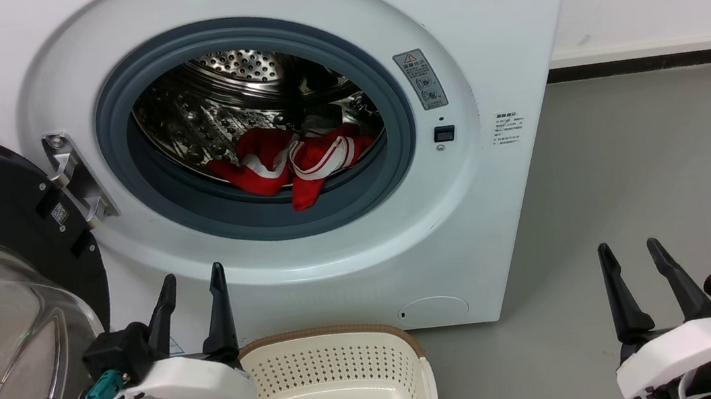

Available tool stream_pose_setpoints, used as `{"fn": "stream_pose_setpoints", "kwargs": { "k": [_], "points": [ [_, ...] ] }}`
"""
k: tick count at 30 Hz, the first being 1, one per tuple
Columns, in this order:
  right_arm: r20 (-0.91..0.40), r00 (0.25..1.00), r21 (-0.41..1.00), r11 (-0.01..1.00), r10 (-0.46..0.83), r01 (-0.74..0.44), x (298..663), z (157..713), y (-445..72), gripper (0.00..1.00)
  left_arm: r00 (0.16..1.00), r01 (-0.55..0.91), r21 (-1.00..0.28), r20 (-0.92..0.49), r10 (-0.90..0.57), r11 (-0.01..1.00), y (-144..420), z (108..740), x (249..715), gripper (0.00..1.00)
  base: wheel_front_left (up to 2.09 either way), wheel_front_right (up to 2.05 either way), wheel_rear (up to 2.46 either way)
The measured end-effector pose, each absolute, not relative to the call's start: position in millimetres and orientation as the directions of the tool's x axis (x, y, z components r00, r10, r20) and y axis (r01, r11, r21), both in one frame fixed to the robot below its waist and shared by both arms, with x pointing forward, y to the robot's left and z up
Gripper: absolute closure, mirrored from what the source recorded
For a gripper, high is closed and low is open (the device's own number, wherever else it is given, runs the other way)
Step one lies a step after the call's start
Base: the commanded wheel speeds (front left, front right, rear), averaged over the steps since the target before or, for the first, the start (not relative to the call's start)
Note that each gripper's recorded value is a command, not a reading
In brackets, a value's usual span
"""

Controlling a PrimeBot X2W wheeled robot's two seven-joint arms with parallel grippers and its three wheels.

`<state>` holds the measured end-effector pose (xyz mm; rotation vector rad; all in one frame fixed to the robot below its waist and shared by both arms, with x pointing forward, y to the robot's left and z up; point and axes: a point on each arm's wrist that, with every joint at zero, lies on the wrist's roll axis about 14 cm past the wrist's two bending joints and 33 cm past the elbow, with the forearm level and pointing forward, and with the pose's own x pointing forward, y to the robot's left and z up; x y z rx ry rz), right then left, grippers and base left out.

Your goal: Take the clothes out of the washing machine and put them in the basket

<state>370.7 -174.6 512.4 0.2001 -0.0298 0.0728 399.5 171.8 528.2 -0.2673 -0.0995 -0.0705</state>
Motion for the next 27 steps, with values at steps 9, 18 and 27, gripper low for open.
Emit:
{"fn": "stream_pose_setpoints", "kwargs": {
  "k": [9, 18, 27],
  "points": [
    [0.024, 0.997, 0.137, 0.987, 0.080, -0.082, 370, 508, -173, 0.00, 0.992, 0.090, -0.182, 0.107, -0.071, 0.979, 170, 527, 401, 0.00, 0.00, 0.00, 0.00],
    [0.016, 0.995, 0.054, 0.993, 0.101, -0.101, 369, 504, -168, 0.00, 0.989, 0.107, -0.086, 0.109, -0.097, 0.991, 164, 524, 404, 0.00, 0.00, 0.00, 0.00],
    [0.018, 0.993, 0.004, 0.993, 0.118, -0.119, 369, 504, -164, 0.00, 0.987, 0.114, -0.033, 0.115, -0.109, 0.993, 163, 525, 405, 0.00, 0.00, 0.00, 0.00]
  ]
}}
